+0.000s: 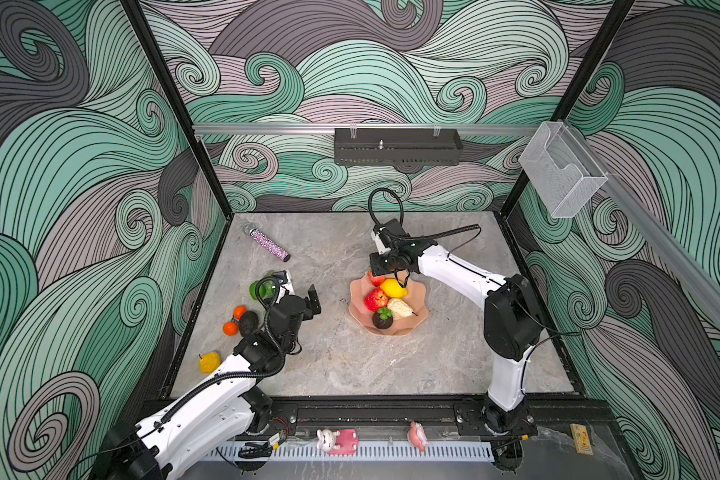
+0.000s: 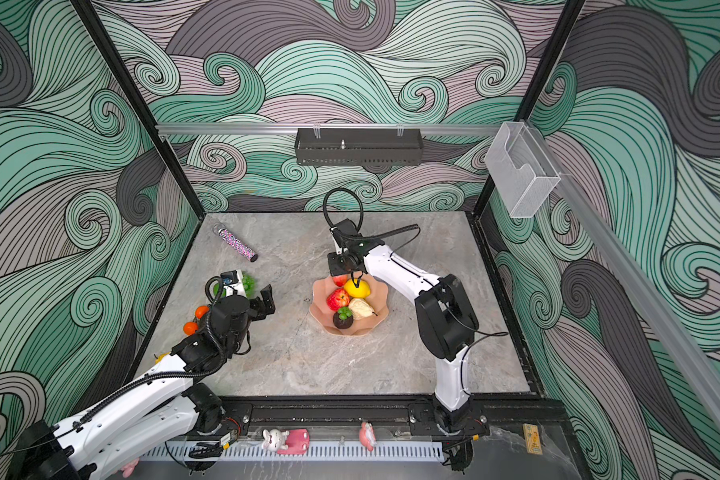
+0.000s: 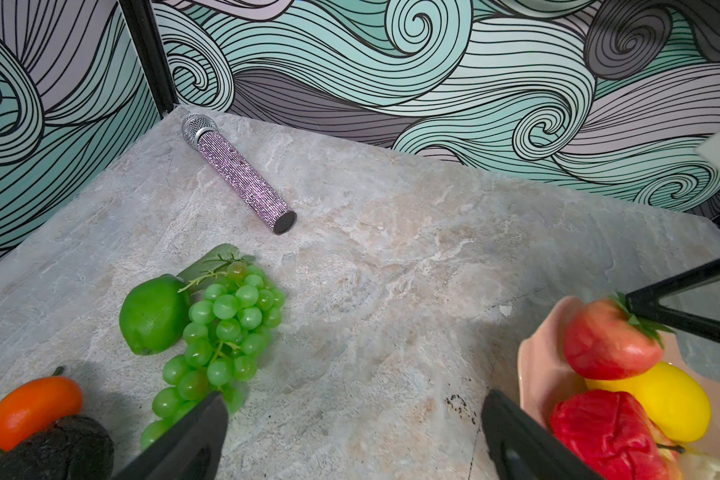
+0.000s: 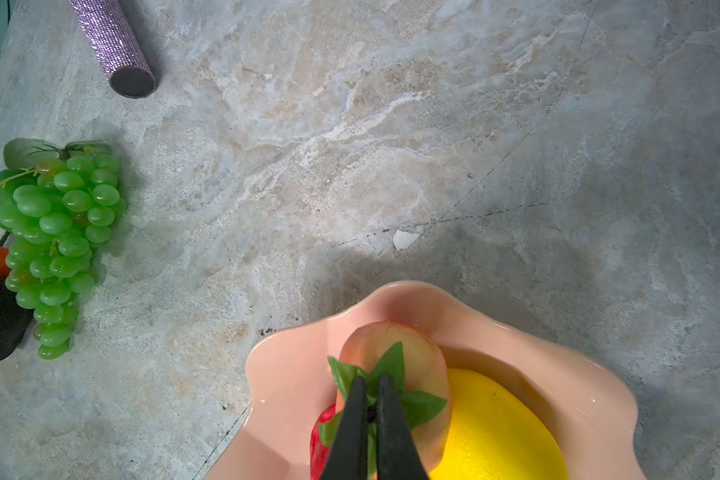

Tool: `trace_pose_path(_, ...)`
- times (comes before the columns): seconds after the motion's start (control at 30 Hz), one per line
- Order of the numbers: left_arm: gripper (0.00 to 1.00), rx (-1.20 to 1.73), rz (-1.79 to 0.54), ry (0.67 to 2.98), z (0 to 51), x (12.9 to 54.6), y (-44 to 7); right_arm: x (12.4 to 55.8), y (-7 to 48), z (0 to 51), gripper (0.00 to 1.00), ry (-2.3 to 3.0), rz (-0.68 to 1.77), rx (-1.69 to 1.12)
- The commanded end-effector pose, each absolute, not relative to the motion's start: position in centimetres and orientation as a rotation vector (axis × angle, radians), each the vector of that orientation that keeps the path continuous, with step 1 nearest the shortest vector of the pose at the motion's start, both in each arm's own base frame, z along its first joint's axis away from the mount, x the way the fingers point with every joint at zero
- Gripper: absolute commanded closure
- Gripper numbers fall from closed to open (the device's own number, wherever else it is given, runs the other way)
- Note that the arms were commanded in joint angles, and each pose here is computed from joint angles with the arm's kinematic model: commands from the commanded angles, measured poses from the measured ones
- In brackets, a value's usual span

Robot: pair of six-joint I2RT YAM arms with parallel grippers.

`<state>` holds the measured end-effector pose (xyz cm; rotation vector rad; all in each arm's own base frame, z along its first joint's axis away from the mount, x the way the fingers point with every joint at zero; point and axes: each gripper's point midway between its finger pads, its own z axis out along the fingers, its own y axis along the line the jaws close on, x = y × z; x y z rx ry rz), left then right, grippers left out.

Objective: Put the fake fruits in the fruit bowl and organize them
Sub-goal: 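Lower the peach into the bowl beside the lemon with the right gripper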

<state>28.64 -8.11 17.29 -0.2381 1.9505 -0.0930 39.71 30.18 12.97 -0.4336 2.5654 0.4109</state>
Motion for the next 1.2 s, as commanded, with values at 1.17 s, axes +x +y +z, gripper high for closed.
trace_pose_path(1.17, 0.03, -0.278, -0.053, 1.960, 17.3, 29.0, -7.3, 38.2, 29.6, 13.4, 0.61, 2.544, 0.305, -0.482)
